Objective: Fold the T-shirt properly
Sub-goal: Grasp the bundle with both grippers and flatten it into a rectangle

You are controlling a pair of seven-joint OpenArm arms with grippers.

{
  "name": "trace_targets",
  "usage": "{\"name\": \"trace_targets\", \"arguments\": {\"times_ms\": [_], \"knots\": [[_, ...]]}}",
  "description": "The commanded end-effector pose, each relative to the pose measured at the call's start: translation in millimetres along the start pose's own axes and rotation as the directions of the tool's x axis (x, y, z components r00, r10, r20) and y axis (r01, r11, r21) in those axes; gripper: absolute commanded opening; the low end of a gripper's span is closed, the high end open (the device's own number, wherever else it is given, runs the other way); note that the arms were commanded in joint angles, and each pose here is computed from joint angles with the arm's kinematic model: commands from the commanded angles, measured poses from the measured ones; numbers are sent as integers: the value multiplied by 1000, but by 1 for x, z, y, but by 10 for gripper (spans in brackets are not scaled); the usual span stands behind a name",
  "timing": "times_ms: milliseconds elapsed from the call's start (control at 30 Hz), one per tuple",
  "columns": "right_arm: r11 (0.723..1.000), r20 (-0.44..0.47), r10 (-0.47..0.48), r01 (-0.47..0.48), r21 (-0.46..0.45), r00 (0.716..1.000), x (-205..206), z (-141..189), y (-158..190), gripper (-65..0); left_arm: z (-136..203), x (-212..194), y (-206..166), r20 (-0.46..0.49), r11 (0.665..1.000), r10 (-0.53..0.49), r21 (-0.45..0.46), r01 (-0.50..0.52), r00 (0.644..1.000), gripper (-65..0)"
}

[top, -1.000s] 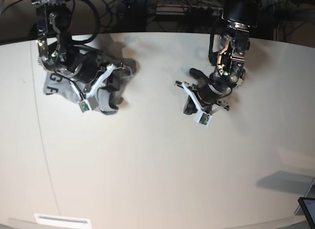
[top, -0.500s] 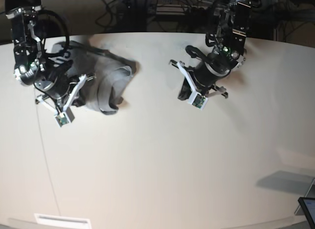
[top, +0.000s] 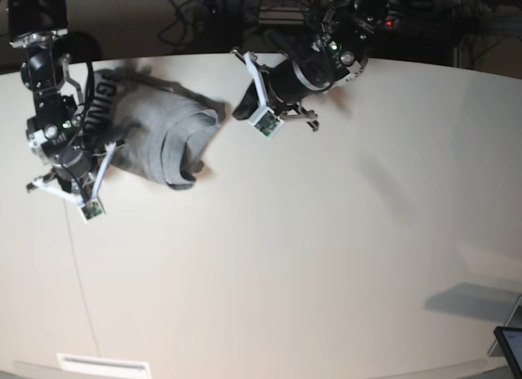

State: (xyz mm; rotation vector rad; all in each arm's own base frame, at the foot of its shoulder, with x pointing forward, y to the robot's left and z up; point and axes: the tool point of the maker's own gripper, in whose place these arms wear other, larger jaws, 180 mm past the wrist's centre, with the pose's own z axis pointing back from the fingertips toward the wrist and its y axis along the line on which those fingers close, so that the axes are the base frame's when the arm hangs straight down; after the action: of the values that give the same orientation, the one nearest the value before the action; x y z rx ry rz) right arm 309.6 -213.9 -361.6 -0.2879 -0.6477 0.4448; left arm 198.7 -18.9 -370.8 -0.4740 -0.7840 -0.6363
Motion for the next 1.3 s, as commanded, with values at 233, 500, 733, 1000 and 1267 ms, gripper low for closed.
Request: {"name": "trace_targets", "arguments": {"times_ms": [233,500,733,1000,1267], "knots": [[984,-129,150,-160,-77,980,-26,-23,-31,-650,-29,-18,-21,-55,997,21,-75,-25,998,-650],[984,-205,155,-169,-52,966,-56,-30,-23,-650,-60,-5,-30,-52,993,59,-103,-64,997,-650],[989,-204,138,-146,-25,969,-57,-30,-8,-650,-87,10,-12,-56,994,62,-86,-67,996,-650],[993,-173,116,-116,10,978,-50,-27,16,-650,-95,39,12,-22,998,18,-54,-19,1000,-650],[997,-129,76,-73,28,989,-23,-12,37,-650,-112,48,42,-50,1000,0,-17,-1,999,-650]]}}
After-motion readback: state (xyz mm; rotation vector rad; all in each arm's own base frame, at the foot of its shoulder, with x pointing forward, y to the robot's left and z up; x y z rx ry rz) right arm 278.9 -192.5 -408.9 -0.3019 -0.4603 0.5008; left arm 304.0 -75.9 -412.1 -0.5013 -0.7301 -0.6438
